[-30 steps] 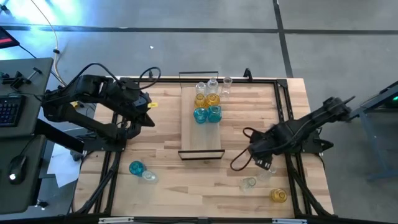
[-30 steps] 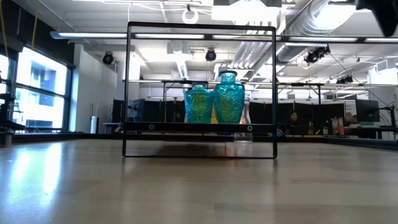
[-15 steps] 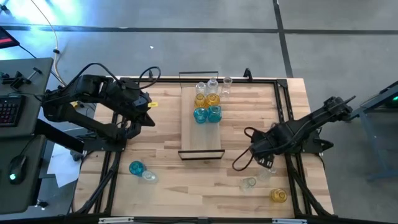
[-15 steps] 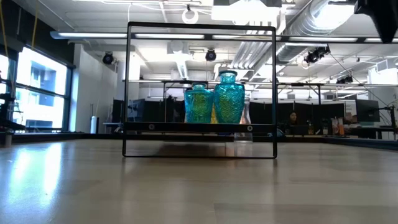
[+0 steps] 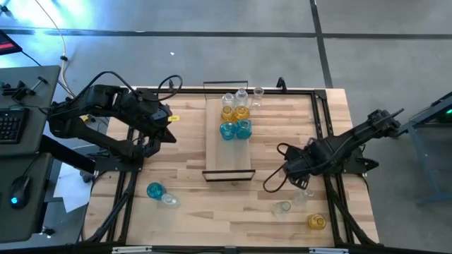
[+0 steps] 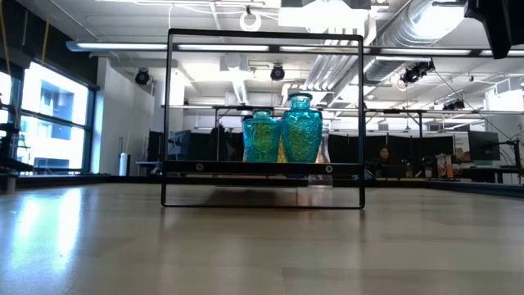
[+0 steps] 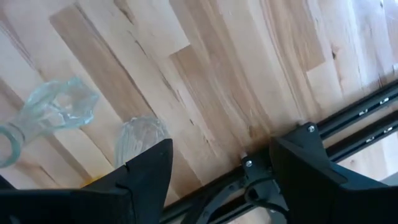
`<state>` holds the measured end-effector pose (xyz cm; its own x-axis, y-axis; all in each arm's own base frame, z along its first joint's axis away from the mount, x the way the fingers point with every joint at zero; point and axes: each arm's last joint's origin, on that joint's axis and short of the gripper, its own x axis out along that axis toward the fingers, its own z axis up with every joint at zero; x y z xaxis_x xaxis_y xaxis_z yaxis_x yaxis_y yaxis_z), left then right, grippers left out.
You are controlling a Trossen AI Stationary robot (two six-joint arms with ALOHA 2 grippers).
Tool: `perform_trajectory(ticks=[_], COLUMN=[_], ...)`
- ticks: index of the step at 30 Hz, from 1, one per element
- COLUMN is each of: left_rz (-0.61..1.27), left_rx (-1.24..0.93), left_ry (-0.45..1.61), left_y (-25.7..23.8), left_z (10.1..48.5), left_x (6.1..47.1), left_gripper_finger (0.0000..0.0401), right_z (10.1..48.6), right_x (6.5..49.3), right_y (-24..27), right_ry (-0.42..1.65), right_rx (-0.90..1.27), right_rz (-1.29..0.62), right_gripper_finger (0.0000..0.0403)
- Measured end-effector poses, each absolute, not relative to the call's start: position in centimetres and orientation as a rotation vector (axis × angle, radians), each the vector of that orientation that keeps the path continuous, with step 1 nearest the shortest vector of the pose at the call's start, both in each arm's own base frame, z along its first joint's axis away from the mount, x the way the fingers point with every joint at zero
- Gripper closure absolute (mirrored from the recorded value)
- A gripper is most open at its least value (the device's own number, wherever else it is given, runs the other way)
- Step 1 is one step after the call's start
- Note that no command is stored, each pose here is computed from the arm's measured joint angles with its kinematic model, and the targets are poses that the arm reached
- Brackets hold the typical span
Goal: Sort vases onto shelf
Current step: Put the bottom right transparent flower vase on the shelf aligned with the other transparent flower vase
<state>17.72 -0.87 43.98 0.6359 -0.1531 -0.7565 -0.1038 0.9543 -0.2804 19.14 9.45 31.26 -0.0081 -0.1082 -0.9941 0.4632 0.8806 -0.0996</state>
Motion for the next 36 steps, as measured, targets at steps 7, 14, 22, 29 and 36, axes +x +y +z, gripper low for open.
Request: perform_trajectory(ticks=[7, 14, 22, 29, 36], left_rz=[-0.028, -0.028, -0.039, -0.050, -0.051], left_rx=[-0.314, -0.314, -0.289, -0.264, -0.263], left_ry=[0.885, 0.886, 0.885, 0.883, 0.883], left_y=[-0.9, -0.9, -0.9, -0.9, -0.9], left_z=[44.0, 44.0, 44.0, 44.0, 44.0], left_x=[17.7, 17.7, 17.7, 17.7, 17.7], left_gripper_finger=[0.0400, 0.0400, 0.0400, 0.0400, 0.0400], right_z=[31.2, 31.3, 33.7, 32.8, 31.5], right_x=[18.6, 18.1, 18.0, 17.5, 17.4], right_y=[10.5, 11.8, 12.6, 13.5, 14.2], right_ry=[1.560, 1.589, 1.496, 1.509, 1.548], right_rx=[0.363, 0.447, 0.546, 0.551, 0.568], right_rz=[-0.447, -0.431, -0.433, -0.442, -0.419], right_gripper_finger=[0.0151, 0.0151, 0.0151, 0.0151, 0.0151])
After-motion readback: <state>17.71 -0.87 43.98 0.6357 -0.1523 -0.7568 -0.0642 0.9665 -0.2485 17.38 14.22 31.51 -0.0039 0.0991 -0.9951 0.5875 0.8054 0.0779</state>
